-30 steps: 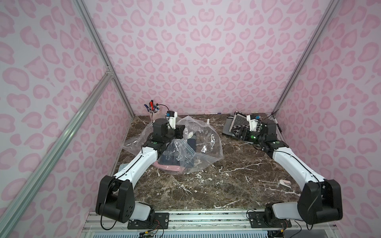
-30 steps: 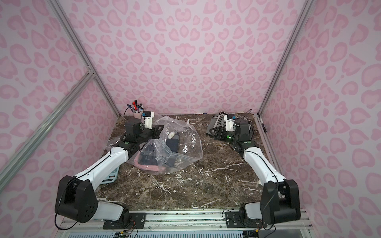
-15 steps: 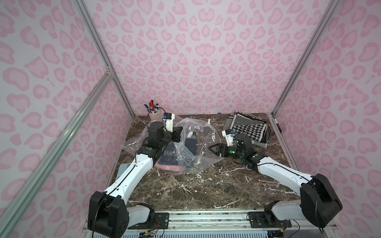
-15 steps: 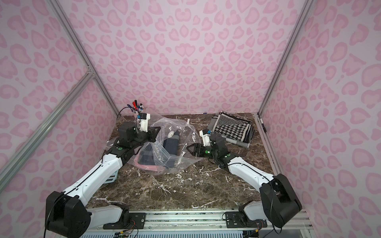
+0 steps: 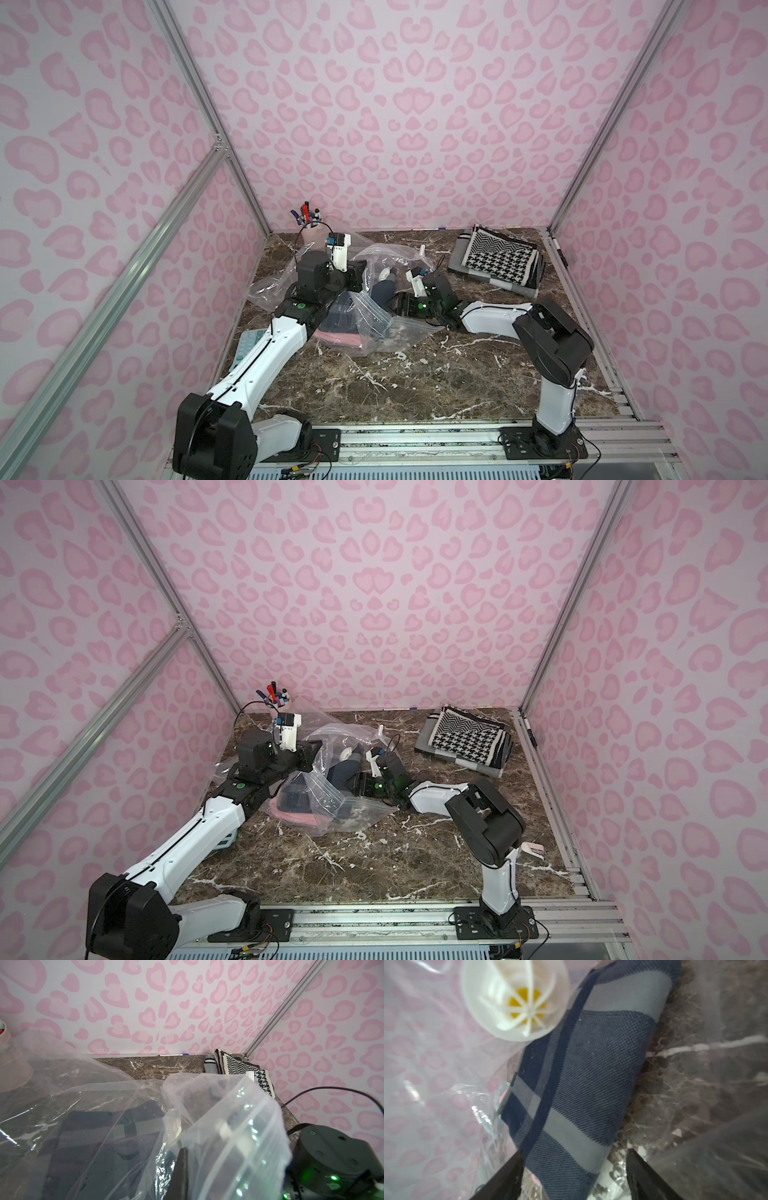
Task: Take the blanket out of the vacuum bag
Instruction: Take out the blanket from the vacuum bag.
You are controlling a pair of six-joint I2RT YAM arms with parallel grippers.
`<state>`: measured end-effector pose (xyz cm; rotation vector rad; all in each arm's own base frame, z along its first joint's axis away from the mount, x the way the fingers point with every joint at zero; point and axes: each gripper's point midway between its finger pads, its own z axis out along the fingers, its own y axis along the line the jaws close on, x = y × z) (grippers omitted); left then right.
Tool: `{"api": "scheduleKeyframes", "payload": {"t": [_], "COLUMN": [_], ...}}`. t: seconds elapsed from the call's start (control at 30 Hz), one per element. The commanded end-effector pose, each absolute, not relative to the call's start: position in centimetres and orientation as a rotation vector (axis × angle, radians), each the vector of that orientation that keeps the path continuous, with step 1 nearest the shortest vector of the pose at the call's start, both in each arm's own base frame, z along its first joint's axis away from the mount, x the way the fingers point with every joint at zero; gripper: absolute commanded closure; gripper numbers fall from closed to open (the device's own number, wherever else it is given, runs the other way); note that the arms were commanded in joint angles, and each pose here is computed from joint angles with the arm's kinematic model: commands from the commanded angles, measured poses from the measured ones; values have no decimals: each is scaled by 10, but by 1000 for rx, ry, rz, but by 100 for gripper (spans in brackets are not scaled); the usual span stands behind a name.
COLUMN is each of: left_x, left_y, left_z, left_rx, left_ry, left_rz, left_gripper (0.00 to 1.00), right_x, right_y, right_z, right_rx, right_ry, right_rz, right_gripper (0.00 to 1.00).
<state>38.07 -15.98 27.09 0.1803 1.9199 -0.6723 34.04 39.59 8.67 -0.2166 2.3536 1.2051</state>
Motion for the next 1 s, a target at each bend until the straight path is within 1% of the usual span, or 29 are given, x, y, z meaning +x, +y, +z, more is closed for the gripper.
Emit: {"api": "scheduleKeyframes", "payload": {"t": [0.0,0.27,0.47,0.67,0.77,0.83,0.97], "left_x": [380,377,378,378,377,377,378], "left_y": [-160,-158,-157,-158,-158,-158,-160], "left_z": [277,266,262,259,256,254,251], "left_rx": [188,171,161,159,161,161,162], "left_ry": [1889,1907,1915,1924,1933,1937,1945], "left_rz": [-670,-672,-671,-683,-682,-681,-684], "left_gripper": [96,96,96,96,96,96,96], "right_x": [356,358,359,356,357,360,360], "right_y": [403,414,412,419,424,425,436], "right_z": [89,72,52,41,43,43,48], "right_rx": [-203,-218,-229,-251,-261,-263,-293], "right_ry": [2290,2294,2328,2317,2294,2290,2256], "right_rz": [1193,1227,1154,1200,1229,1234,1304], "right_gripper": [22,22,23,24,25,28,38]}}
